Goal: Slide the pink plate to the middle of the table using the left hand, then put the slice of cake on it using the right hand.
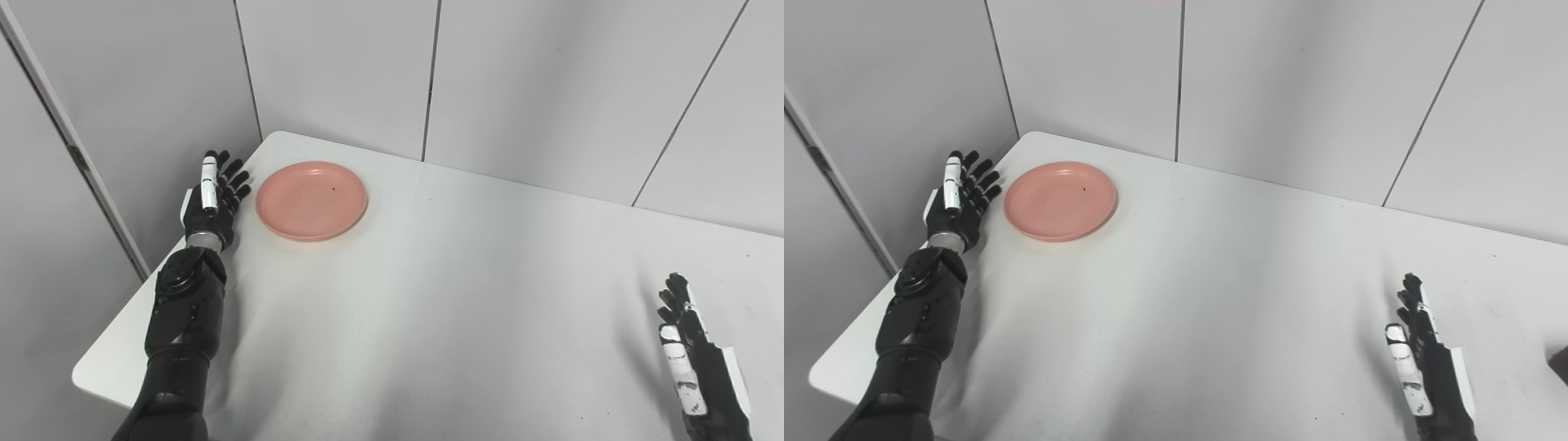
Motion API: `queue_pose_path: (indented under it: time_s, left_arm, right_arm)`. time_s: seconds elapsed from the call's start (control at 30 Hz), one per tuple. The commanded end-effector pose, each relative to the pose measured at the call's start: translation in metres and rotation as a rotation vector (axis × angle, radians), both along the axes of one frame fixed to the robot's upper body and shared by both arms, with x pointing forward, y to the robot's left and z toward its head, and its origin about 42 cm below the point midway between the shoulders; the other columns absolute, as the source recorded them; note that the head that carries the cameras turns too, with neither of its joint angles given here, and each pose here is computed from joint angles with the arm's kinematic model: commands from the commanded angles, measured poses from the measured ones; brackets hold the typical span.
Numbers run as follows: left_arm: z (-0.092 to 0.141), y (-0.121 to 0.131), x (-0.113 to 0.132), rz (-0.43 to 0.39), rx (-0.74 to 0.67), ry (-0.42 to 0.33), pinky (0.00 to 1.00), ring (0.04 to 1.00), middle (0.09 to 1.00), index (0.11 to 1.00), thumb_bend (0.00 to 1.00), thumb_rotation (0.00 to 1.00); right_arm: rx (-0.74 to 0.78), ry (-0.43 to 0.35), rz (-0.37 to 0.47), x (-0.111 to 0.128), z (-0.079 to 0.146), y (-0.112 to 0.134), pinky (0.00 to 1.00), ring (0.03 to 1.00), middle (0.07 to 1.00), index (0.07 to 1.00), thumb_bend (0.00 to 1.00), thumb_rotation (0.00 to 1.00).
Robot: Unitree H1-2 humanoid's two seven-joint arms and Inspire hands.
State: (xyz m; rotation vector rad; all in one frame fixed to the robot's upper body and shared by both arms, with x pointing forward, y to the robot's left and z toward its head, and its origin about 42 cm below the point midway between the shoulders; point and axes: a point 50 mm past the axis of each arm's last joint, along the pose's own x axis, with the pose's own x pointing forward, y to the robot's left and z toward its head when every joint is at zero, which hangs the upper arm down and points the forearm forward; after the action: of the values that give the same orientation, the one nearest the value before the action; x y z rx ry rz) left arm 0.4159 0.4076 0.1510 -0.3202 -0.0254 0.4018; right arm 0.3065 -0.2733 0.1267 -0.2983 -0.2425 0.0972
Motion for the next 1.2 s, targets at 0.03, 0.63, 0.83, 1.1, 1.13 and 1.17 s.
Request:
queue_pose_path:
  time_s: [0.03, 0.63, 0.83, 1.1, 1.13, 1.17]
  left_arm:
    - [0.012, -0.008, 0.01, -0.031, -0.009, -0.04, 0.92, 0.892, 0.892, 0.892, 0.41, 1.0]
    - [0.007, -0.095, 0.02, -0.243, -0.017, 0.034, 0.86, 0.853, 0.86, 0.855, 0.41, 1.0]
    - [0.004, -0.121, 0.023, -0.306, -0.033, 0.05, 0.84, 0.852, 0.861, 0.853, 0.42, 1.0]
    - [0.004, -0.148, 0.022, -0.382, -0.038, 0.064, 0.82, 0.838, 0.847, 0.85, 0.44, 1.0]
    - [0.004, -0.15, 0.022, -0.39, -0.042, 0.063, 0.82, 0.835, 0.846, 0.847, 0.44, 1.0]
    - [0.004, -0.152, 0.022, -0.395, -0.044, 0.062, 0.82, 0.834, 0.845, 0.846, 0.43, 1.0]
  right_arm:
    - [0.002, 0.077, -0.027, -0.017, -0.025, -0.008, 0.95, 0.962, 0.983, 0.976, 0.34, 1.0]
    - [0.0, 0.072, -0.033, -0.017, -0.026, -0.005, 0.94, 0.955, 0.973, 0.968, 0.35, 1.0]
    - [-0.013, 0.065, -0.032, -0.018, -0.026, -0.003, 0.93, 0.952, 0.969, 0.963, 0.35, 1.0]
    - [-0.018, 0.076, -0.035, -0.02, -0.024, 0.002, 0.92, 0.945, 0.965, 0.961, 0.4, 1.0]
    - [-0.018, 0.075, -0.035, -0.02, -0.024, 0.002, 0.92, 0.943, 0.963, 0.96, 0.41, 1.0]
    - [-0.017, 0.075, -0.035, -0.02, -0.024, 0.002, 0.92, 0.942, 0.963, 0.96, 0.42, 1.0]
